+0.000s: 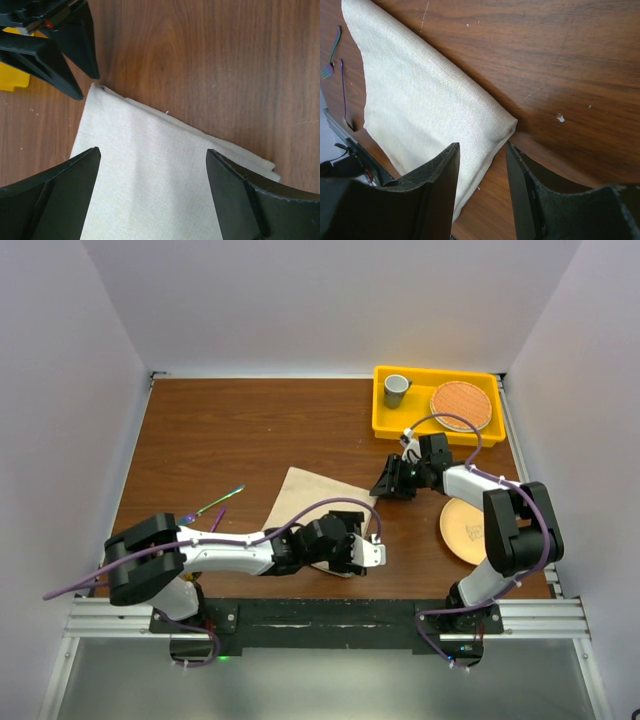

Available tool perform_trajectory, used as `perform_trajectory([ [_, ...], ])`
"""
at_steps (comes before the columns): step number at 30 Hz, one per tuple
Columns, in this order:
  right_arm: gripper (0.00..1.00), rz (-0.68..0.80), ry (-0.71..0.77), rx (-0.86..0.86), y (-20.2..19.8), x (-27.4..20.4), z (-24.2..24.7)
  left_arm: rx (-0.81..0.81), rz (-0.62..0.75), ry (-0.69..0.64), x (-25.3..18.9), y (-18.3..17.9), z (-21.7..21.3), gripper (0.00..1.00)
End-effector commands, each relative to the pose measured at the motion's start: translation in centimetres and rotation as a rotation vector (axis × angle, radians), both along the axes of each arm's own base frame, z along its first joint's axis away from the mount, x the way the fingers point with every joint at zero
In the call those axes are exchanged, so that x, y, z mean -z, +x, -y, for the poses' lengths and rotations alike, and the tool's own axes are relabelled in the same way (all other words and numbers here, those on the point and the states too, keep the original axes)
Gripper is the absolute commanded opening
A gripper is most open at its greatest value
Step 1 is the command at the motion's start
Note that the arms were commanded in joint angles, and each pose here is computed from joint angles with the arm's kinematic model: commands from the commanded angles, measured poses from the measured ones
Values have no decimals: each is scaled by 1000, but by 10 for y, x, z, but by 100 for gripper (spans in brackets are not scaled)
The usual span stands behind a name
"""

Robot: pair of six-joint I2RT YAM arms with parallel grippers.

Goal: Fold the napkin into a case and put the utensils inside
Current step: Smooth out the square-folded napkin at the center of the board.

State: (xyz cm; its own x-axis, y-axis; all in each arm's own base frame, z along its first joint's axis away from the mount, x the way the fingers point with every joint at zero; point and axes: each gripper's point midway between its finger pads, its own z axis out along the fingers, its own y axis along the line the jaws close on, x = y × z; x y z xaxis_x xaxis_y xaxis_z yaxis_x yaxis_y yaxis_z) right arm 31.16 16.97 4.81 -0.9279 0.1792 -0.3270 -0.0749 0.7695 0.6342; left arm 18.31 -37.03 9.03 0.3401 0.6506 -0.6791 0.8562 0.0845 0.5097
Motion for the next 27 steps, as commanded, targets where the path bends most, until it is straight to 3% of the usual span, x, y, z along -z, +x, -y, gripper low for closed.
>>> perform_trajectory([
  [1,46,40,-28,19,14,1,3,-69,-12,-76,-17,6,17,93],
  [11,47,95,-56,-56,21,12,1,-51,-179,-121,-22,3,11,90],
  [17,52,117,-34,-103,25,11,-5,-100,-290,-153,-25,8,14,73],
  [21,56,112,24,-100,27,4,-13,-292,-357,-239,-39,51,22,62],
  [24,58,91,92,-58,28,-2,-14,-426,-412,-284,-41,82,21,62],
  [27,57,65,154,1,28,-10,-11,-430,-410,-398,-58,95,32,64],
])
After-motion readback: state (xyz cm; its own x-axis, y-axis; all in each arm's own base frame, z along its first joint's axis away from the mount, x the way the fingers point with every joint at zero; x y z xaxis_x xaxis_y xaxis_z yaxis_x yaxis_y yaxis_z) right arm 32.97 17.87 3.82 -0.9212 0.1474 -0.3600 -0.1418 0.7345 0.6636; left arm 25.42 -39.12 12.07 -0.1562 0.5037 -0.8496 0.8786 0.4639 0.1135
